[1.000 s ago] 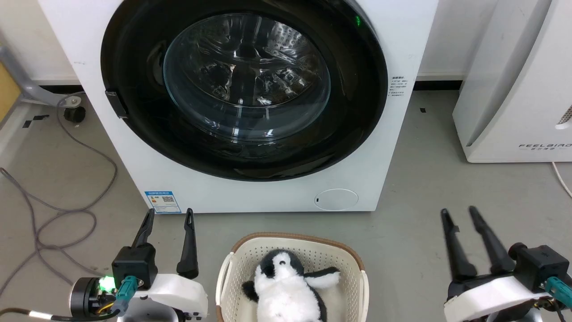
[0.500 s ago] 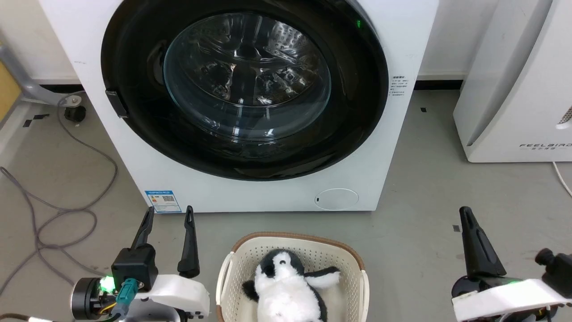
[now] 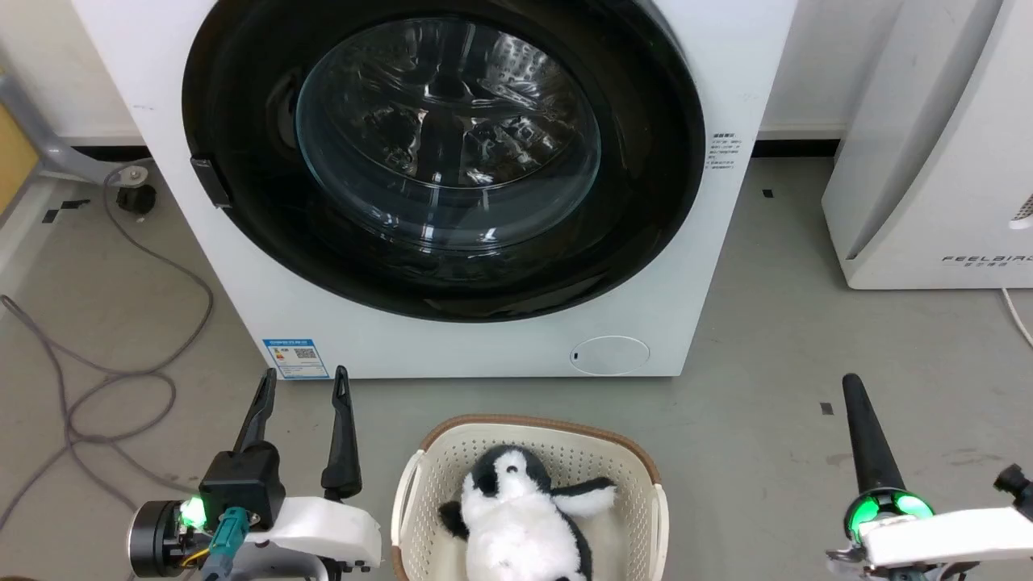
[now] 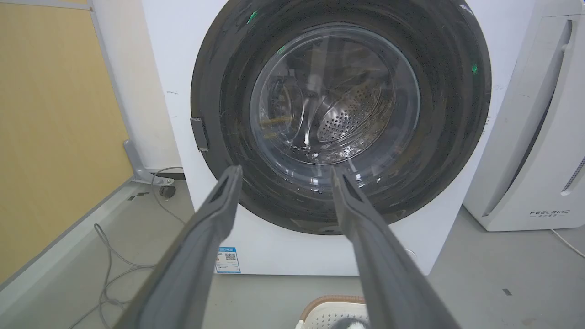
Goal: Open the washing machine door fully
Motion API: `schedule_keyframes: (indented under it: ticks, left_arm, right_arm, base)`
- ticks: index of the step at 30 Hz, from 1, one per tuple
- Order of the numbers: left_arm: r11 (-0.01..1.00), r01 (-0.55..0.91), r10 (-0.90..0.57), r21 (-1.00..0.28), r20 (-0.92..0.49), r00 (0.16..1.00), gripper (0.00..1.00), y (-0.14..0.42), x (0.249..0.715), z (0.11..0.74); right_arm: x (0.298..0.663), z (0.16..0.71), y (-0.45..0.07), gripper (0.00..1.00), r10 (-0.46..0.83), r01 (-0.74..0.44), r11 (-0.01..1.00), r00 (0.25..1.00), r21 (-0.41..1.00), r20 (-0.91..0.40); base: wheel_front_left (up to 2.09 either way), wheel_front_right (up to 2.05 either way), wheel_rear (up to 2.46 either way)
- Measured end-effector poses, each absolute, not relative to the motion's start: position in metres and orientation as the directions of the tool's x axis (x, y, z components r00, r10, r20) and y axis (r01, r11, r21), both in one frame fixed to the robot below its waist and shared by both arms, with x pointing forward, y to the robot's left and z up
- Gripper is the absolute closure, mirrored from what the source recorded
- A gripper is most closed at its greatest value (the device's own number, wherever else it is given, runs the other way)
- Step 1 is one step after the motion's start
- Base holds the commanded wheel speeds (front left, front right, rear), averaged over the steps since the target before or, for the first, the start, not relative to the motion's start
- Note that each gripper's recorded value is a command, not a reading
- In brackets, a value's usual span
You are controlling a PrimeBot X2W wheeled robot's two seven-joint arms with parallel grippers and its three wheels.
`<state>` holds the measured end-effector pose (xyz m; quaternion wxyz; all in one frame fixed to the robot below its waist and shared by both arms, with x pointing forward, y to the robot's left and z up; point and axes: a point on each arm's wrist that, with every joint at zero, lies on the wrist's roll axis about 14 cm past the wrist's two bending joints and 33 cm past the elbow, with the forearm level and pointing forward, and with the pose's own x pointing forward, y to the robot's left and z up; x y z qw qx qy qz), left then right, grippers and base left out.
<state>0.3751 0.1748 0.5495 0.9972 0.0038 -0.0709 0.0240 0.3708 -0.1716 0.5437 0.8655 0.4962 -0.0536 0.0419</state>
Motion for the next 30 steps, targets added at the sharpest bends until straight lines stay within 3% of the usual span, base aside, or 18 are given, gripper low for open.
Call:
schedule_keyframes:
  ticks: [10, 30]
  left_arm:
    - [0.998, -0.069, 0.068, 0.003, 0.143, 0.987, 0.00, 0.179, 0.377, 0.546]
    - [0.993, -0.114, 0.108, 0.021, 0.168, 0.980, 0.00, 0.192, 0.398, 0.544]
  right_arm:
    - [0.385, 0.519, -0.185, 1.00, 0.022, -0.042, 0.294, 0.999, 0.955, 0.037]
    - [0.464, 0.527, -0.203, 1.00, 0.046, -0.056, 0.114, 0.998, 0.992, 0.051]
  base:
    - [0.00, 0.00, 0.00]
    - [0.00, 0.00, 0.00]
